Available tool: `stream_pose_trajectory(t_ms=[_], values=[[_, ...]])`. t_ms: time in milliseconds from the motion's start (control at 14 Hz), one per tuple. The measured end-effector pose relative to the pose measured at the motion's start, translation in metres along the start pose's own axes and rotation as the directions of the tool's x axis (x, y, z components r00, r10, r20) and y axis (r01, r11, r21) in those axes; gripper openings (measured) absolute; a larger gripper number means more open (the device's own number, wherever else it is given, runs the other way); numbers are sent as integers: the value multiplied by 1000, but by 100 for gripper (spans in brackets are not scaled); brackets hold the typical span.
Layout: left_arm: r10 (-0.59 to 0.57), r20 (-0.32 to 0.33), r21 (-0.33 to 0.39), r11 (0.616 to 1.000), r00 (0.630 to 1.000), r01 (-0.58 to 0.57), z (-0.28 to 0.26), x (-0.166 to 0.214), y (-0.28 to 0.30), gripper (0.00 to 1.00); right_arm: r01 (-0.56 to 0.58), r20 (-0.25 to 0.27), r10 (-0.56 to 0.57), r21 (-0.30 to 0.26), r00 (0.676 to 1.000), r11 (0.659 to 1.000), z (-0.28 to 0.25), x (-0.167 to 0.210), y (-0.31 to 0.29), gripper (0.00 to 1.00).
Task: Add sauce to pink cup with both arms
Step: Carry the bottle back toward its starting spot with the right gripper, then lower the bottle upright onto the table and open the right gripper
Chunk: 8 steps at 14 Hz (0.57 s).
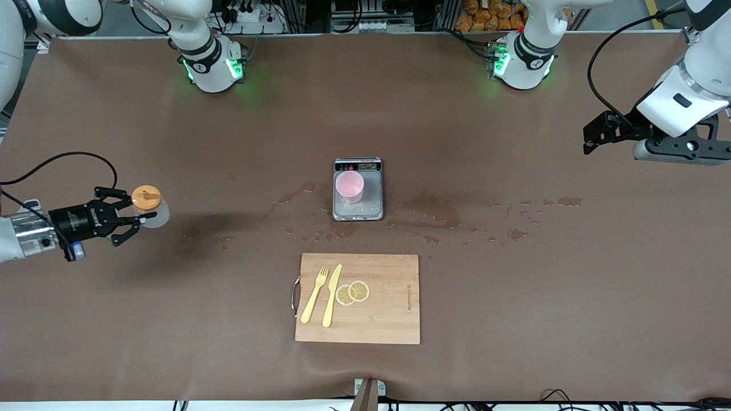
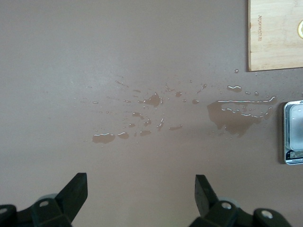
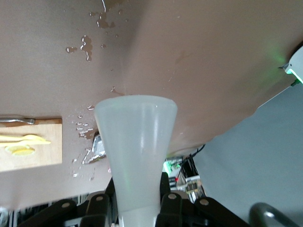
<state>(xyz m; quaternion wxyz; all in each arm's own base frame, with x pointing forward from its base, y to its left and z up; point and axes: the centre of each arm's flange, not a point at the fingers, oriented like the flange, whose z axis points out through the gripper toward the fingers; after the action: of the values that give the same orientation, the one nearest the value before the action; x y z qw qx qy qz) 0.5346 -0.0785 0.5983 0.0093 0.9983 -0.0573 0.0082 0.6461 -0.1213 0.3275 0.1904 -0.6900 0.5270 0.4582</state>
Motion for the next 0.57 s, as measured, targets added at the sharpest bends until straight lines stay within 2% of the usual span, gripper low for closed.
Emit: stream_pose_trajectory(t_ms=[214,570], values=[[-9,5,0,1000,1000,9,4,2,-5,100,52,92,-54,30,994,998,-3,54,16,36],[-22,0,-1,1000,1000,22,5,4,-12,100,130,197,-141,66,970,989,15,135,35,36]])
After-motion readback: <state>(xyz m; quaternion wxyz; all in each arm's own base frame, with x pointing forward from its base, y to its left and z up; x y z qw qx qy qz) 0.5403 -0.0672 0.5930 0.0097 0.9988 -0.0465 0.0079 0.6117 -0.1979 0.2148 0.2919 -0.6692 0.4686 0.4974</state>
